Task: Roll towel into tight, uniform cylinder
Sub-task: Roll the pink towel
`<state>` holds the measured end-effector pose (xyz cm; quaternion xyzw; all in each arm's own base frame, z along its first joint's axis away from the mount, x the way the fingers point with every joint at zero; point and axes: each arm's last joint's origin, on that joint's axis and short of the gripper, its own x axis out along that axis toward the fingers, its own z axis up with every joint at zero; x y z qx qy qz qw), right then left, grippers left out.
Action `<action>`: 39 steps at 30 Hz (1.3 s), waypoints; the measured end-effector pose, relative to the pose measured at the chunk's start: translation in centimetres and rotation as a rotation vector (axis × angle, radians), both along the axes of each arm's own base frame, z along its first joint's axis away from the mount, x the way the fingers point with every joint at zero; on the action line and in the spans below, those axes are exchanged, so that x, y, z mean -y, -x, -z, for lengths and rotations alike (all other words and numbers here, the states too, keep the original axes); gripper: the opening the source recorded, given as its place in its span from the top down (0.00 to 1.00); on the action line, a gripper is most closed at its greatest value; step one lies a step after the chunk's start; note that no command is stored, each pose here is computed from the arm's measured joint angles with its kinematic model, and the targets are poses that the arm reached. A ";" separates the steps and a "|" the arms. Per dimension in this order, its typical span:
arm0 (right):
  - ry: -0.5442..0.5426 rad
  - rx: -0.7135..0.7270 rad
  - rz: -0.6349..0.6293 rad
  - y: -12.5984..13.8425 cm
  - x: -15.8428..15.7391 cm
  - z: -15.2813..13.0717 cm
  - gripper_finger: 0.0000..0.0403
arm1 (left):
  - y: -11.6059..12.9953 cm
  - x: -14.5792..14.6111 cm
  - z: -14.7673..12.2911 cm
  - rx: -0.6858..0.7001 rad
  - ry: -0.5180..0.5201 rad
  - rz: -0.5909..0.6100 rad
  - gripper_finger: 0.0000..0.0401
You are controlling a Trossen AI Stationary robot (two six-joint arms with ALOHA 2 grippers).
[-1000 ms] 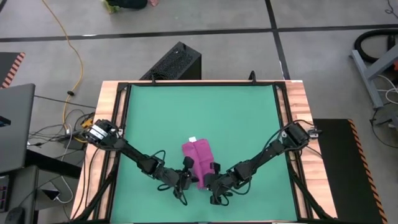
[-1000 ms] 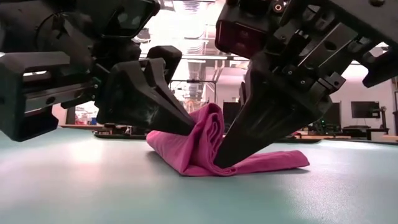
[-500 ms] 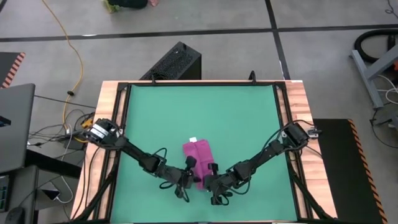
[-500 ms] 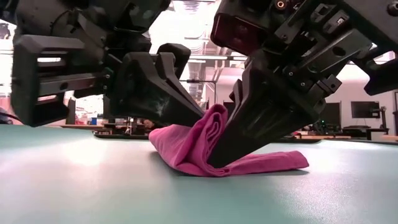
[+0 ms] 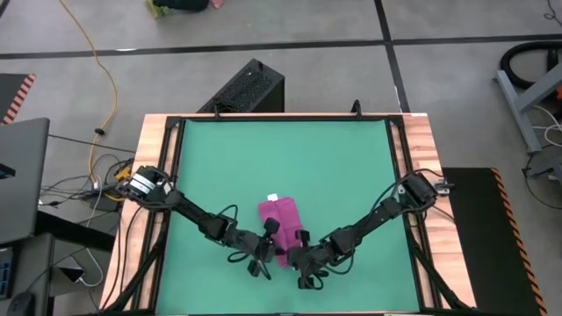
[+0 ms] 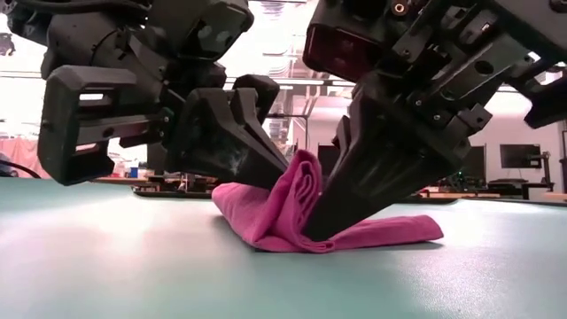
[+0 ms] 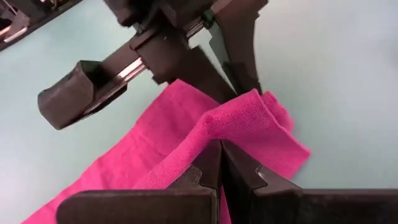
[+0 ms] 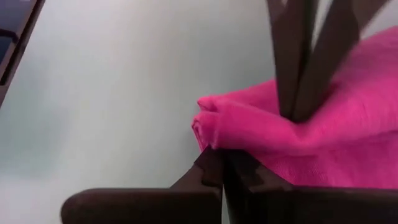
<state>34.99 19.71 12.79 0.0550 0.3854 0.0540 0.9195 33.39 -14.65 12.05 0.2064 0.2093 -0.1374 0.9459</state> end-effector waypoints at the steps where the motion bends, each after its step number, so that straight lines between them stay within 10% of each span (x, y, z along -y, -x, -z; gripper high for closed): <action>1: -0.003 -0.007 0.000 0.1 -0.1 -0.1 0.94 | 0.0 0.0 0.0 0.001 0.000 0.000 1.00; 31: 0.009 0.152 0.060 2.6 -5.3 -4.9 0.97 | -0.1 0.0 -1.0 0.087 -0.063 -0.039 1.00; 39: 0.099 0.055 0.140 -0.4 -1.6 -6.5 0.98 | -0.2 -0.1 -1.2 0.084 -0.058 -0.031 1.00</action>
